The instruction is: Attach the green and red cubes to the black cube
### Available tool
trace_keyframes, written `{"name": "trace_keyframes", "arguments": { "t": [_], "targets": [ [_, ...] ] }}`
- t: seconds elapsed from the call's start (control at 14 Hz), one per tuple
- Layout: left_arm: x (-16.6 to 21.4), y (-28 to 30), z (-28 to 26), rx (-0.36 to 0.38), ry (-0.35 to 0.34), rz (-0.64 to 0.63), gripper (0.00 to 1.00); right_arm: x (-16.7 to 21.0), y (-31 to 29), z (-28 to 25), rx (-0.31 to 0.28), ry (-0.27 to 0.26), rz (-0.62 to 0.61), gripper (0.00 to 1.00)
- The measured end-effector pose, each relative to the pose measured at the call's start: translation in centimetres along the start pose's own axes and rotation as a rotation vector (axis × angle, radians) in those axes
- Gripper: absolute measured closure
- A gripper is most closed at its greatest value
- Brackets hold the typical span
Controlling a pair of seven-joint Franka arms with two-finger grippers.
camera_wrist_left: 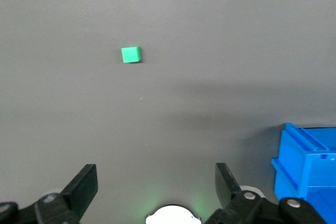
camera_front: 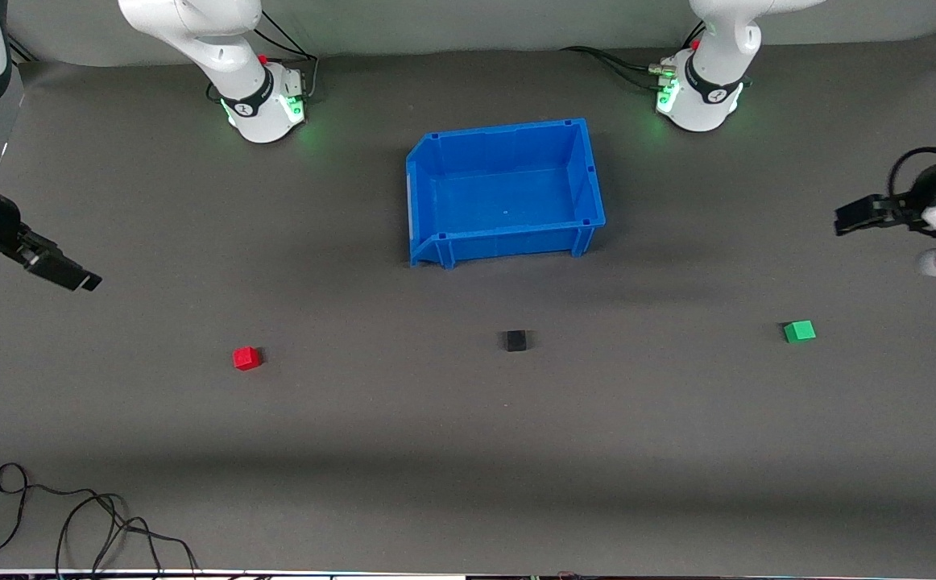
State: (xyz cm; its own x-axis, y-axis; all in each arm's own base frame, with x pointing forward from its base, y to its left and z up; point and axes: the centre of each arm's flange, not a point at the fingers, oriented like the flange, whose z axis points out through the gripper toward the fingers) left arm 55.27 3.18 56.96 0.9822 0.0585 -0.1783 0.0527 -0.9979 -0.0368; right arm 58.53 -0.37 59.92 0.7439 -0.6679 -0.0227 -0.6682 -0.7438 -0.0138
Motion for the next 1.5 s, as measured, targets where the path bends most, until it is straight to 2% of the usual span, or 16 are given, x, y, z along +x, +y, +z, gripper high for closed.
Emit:
{"name": "trace_keyframes", "arguments": {
  "t": [0.14,0.29,0.57,0.71,0.86,1.0,1.21,1.5],
  "targets": [
    [0.4,-3.8,1.1,-0.014,-0.014,-0.021,0.0,0.4,-0.5,0.5,0.003,-0.01,0.19,0.0],
    [1.6,-6.5,3.1,-0.027,-0.022,-0.046,0.0,0.5,-1.1,1.5,0.017,-0.06,0.362,0.0],
    [5.7,-7.9,9.3,-0.045,-0.05,-0.045,0.0,1.8,-1.7,7.3,-0.025,-0.193,0.525,0.0],
    [7.9,-8.3,13.2,-0.055,-0.067,-0.047,0.0,2.5,-1.8,10.7,-0.024,-0.248,0.579,0.0],
    [9.7,-8.7,16.6,-0.064,-0.071,-0.05,0.0,3.2,-1.4,15.1,-0.008,-0.27,0.625,0.0],
    [11.0,-8.8,19.2,-0.066,-0.069,-0.049,0.0,3.3,-0.8,19.6,0.015,-0.262,0.666,0.0],
    [12.6,-9.1,23.3,-0.023,-0.056,-0.029,0.0,3.3,-0.3,25.6,0.023,-0.259,0.691,0.0],
    [13.4,-9.1,29.8,-0.025,-0.024,-0.023,0.0,4.6,-0.7,33.2,0.07,-0.27,0.626,0.0]
  ]
}}
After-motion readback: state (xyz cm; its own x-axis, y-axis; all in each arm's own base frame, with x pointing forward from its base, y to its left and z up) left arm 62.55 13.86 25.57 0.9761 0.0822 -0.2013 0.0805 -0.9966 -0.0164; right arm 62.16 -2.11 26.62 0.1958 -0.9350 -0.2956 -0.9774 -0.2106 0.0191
